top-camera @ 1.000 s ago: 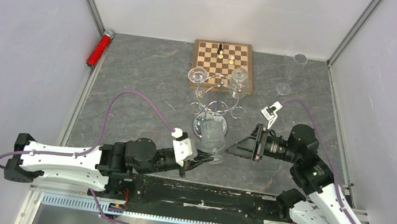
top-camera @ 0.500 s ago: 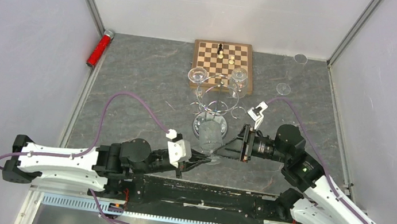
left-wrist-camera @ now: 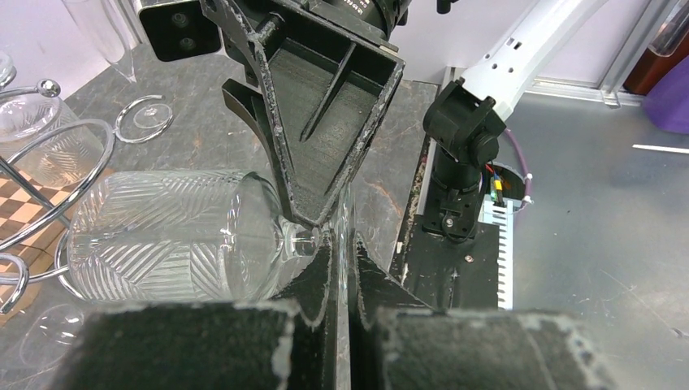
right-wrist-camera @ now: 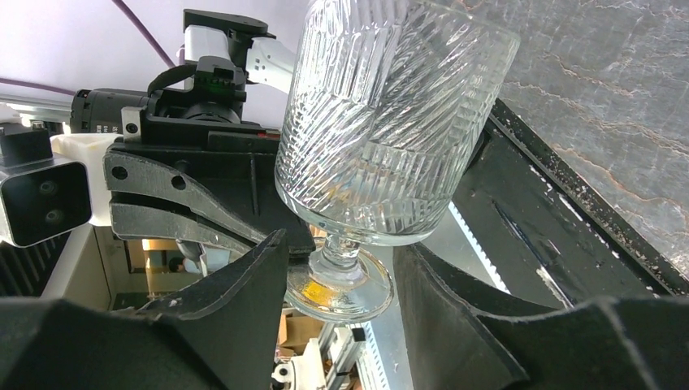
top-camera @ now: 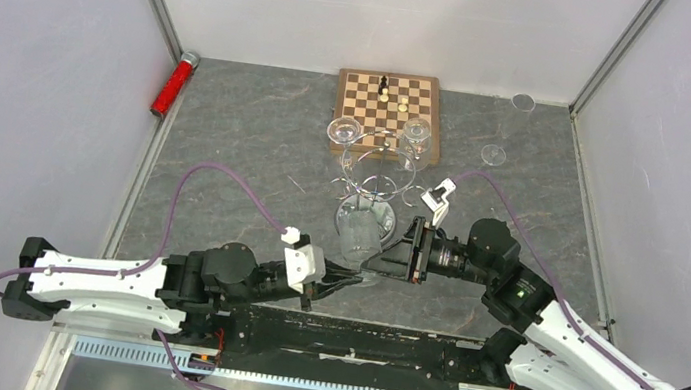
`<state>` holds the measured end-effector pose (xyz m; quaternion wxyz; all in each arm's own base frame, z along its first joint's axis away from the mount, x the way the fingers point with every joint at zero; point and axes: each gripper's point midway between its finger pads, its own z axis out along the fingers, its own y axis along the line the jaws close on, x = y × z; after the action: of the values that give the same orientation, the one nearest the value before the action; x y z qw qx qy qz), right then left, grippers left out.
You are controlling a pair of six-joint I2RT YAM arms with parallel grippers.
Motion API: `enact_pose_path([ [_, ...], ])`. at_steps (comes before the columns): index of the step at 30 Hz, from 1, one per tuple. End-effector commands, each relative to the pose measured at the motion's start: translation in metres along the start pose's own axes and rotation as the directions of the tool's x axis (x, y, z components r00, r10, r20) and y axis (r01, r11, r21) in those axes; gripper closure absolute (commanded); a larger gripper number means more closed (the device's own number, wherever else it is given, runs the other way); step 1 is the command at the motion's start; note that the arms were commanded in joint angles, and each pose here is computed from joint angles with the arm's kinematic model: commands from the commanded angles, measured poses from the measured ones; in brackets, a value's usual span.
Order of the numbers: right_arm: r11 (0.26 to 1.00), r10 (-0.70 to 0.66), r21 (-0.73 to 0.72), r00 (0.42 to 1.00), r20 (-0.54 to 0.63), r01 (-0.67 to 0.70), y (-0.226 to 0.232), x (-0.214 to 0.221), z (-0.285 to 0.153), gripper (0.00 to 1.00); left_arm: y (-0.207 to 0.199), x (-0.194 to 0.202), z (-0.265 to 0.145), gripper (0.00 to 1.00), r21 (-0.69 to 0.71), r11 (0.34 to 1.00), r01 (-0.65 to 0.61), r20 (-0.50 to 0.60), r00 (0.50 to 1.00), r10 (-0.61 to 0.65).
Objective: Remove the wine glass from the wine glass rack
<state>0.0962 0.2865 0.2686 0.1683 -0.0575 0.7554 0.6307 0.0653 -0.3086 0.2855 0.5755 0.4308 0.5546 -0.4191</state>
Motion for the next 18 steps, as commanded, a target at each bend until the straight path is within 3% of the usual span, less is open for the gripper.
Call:
enact_pose_path([
  [1, 0.998, -0.022, -0.057, 1.0, 0.008, 0.022, 0.0129, 0.0002, 0.0024, 0.47, -0.0063, -0.0501, 0.001, 0.98, 0.036, 0.998, -0.044, 0.18, 0.983, 0.037],
  [7, 0.999, 0.008, -0.045, 1.0, -0.009, -0.009, 0.0073, 0.0057, 0.0031, 0.47, -0.0085, -0.0461, 0.0022, 0.98, 0.049, 0.997, -0.066, 0.158, 0.986, 0.058],
  [18, 0.998, 0.028, -0.053, 0.999, -0.019, -0.029, 0.0043, 0.0077, 0.0071, 0.57, -0.0092, -0.0464, 0.0072, 0.98, 0.051, 0.995, -0.087, 0.153, 0.985, 0.078],
])
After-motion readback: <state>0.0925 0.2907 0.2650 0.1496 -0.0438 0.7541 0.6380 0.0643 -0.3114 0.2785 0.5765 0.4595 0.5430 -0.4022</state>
